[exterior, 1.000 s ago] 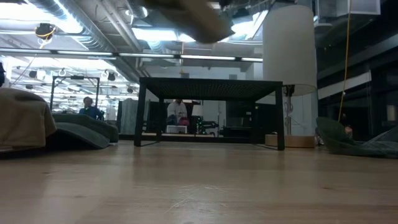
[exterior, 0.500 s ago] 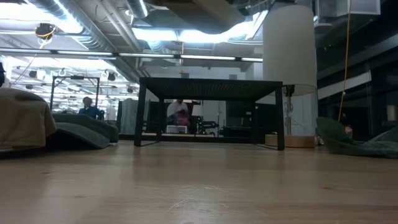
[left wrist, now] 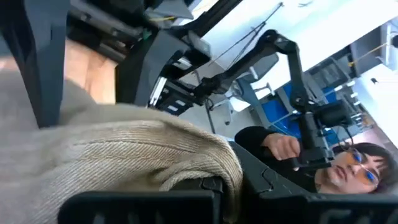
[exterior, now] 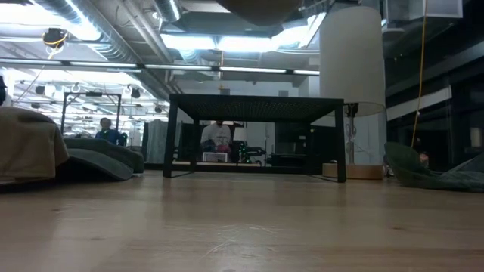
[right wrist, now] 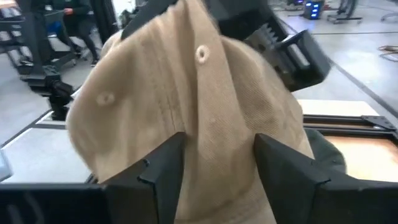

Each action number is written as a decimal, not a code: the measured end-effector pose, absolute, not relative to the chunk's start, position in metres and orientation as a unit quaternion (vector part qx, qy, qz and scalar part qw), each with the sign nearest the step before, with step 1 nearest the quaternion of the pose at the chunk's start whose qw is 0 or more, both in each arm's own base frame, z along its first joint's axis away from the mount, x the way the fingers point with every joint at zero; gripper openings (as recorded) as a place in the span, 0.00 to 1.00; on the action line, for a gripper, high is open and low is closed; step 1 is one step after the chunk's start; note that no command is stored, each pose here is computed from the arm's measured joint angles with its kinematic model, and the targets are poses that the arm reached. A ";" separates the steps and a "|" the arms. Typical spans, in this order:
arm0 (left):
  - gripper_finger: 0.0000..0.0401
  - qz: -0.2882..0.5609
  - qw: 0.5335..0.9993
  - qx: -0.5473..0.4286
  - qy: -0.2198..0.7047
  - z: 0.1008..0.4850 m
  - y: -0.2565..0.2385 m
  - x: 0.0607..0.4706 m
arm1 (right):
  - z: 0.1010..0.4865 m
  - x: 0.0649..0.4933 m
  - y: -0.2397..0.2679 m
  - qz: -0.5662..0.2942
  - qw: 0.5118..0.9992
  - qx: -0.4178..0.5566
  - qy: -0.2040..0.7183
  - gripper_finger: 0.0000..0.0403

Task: Pick & Place hat
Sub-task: Put the right brown cap on the shelf

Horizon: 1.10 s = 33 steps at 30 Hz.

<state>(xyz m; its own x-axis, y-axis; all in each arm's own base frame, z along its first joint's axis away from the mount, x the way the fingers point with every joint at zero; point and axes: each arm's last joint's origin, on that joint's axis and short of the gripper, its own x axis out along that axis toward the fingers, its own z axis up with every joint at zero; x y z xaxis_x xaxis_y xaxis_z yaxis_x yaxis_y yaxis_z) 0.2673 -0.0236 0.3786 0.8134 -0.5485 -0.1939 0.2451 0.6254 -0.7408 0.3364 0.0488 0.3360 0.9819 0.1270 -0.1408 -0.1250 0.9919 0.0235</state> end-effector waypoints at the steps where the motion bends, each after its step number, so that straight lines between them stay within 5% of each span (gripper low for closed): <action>1: 0.01 -0.227 0.878 -0.369 0.205 0.379 -0.024 0.267 | 0.336 0.336 0.049 0.068 0.995 0.008 0.073 0.44; 11: 0.01 -0.221 0.871 -0.364 0.244 0.371 -0.024 0.265 | 0.341 0.328 0.048 0.074 0.994 0.002 0.079 0.03; 20: 0.01 -0.193 0.867 -0.359 0.286 0.360 -0.013 0.261 | 0.363 0.303 0.041 0.076 0.994 0.007 0.074 0.01; 33: 0.01 -0.126 0.917 -0.325 0.193 0.369 0.057 0.258 | 0.360 0.303 -0.028 -0.038 0.995 0.028 0.093 0.01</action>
